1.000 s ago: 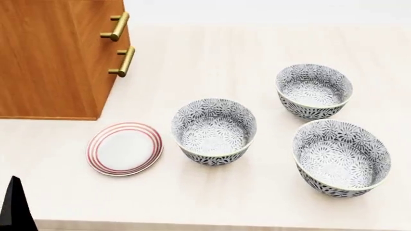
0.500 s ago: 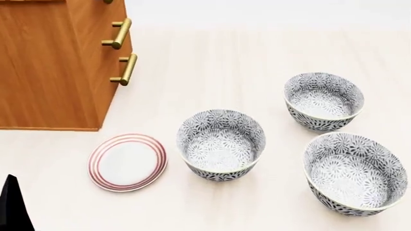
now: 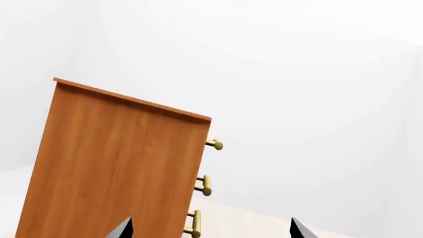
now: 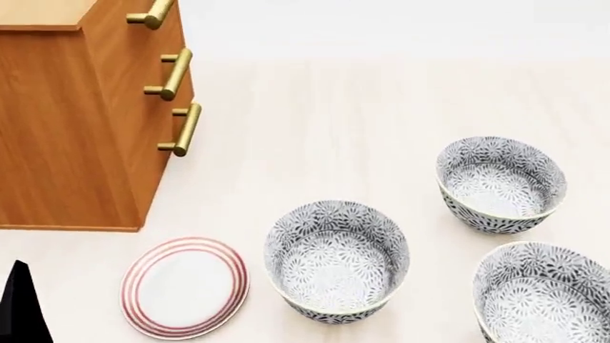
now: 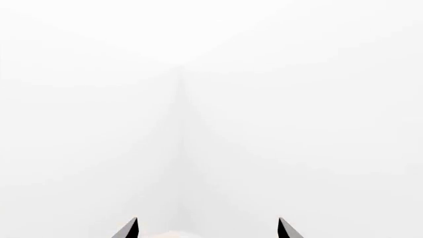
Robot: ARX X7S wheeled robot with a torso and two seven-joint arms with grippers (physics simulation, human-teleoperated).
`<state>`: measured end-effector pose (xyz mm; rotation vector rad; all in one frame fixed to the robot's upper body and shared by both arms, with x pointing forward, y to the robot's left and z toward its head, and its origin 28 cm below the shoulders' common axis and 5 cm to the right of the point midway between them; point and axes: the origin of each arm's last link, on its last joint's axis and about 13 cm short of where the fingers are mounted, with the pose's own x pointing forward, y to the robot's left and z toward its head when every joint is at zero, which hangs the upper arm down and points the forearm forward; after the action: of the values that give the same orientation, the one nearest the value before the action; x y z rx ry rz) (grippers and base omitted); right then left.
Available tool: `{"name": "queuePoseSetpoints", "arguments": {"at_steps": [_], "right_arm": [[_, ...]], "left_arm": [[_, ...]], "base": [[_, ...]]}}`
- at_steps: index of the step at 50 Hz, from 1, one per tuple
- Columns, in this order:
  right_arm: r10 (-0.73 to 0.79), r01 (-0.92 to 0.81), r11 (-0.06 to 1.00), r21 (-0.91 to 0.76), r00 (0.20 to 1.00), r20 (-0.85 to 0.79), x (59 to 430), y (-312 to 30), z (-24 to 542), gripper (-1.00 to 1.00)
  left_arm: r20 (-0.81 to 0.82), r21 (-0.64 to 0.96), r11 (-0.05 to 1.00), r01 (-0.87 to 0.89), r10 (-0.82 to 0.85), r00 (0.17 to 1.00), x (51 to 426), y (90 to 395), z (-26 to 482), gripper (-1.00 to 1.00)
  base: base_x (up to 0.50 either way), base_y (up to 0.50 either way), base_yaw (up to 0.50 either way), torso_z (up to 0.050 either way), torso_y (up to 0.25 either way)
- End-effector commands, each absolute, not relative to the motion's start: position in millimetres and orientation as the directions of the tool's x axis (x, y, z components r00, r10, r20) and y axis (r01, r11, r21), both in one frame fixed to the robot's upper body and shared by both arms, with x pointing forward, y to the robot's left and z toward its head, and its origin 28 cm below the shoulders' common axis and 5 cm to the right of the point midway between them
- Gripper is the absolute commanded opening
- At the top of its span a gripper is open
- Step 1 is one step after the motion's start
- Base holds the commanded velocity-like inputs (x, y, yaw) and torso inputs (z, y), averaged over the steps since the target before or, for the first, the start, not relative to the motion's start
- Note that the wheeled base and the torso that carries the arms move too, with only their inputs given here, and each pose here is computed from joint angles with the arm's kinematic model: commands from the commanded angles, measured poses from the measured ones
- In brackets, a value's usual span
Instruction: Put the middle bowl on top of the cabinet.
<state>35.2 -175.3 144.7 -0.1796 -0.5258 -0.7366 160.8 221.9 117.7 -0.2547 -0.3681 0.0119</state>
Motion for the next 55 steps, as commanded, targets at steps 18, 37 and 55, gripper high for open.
{"name": "queuePoseSetpoints", "arguments": {"at_steps": [18,37,55], "right_arm": [[-0.601,0.692,0.721,0.037,0.597,0.531,34.5,-176.1,147.0,1.00],[-0.586,0.693,0.721,0.013,0.600,0.544,34.5,-175.4,148.6,1.00],[-0.582,0.689,0.725,0.001,0.612,0.536,34.7,-175.3,148.5,1.00]], "left_arm": [[0.351,-0.248,0.968,0.039,0.052,0.935,160.8,222.3,117.7,1.00],[0.353,-0.270,0.961,0.055,0.046,0.934,157.9,223.1,120.0,1.00],[0.349,-0.271,0.961,0.054,0.045,0.936,157.1,222.6,119.5,1.00]], "base": [[0.22,0.06,0.00,0.000,0.000],[0.12,-0.07,0.00,0.000,0.000],[0.16,0.00,0.00,0.000,0.001]]}}
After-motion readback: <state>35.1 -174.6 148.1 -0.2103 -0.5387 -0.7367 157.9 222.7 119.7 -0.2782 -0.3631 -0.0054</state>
